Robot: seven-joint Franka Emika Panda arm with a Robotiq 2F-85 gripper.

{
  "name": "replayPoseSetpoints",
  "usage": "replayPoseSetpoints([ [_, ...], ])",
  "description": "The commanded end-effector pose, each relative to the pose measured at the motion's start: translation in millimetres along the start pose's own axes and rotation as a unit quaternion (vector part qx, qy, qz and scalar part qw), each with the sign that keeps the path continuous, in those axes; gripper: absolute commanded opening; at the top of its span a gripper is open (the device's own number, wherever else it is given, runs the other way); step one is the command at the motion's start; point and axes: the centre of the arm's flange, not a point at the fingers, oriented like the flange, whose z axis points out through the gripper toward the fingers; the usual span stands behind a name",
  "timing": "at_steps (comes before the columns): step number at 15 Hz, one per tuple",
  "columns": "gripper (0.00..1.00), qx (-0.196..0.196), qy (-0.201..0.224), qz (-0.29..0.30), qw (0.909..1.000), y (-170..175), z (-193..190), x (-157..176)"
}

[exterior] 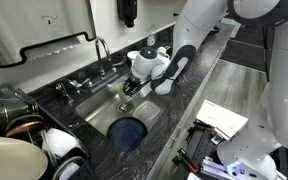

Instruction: Put the fork in the white cup then move the cup to the right

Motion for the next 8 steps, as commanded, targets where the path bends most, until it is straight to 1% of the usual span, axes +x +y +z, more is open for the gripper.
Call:
replayPoseSetpoints([
  [1,0.04,-0.019,0.000,0.033,0.9993,12,0,-7],
  [4,0.04,-0.031,-0.006,0.052,0.9981,19,9,-10],
  [8,0.04,-0.044,-0.011,0.064,0.9969,12,26,-15],
])
